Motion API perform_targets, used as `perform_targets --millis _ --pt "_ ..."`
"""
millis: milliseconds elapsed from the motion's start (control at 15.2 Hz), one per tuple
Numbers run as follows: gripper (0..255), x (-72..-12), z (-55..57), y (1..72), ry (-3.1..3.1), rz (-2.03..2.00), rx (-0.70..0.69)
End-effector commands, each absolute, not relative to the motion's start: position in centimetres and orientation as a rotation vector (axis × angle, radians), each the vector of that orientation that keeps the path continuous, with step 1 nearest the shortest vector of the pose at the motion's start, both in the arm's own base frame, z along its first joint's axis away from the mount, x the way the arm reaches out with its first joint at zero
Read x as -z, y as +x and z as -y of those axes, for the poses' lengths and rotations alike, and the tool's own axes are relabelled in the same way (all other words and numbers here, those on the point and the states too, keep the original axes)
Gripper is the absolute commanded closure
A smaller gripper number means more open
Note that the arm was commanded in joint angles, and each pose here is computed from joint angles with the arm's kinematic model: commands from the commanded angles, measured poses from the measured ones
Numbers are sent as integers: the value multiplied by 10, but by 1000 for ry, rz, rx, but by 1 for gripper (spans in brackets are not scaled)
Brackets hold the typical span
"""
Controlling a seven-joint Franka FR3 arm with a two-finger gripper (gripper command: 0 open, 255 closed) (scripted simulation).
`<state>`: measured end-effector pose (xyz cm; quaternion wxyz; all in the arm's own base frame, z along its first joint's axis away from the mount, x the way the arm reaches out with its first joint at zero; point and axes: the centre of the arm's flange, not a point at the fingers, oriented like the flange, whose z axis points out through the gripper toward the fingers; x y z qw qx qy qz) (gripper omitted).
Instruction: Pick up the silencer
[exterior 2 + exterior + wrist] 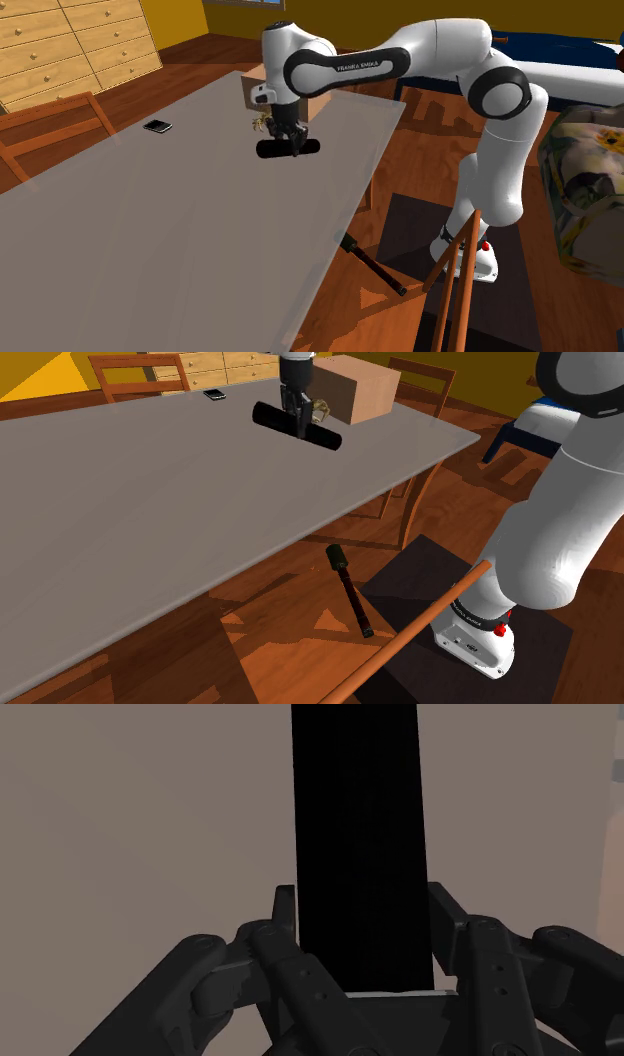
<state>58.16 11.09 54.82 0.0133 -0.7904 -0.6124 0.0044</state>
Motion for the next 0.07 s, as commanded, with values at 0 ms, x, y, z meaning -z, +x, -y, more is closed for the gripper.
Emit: perform_targets --millis 0 --pt "255 -552 -110 583 -2463 1908 -14"
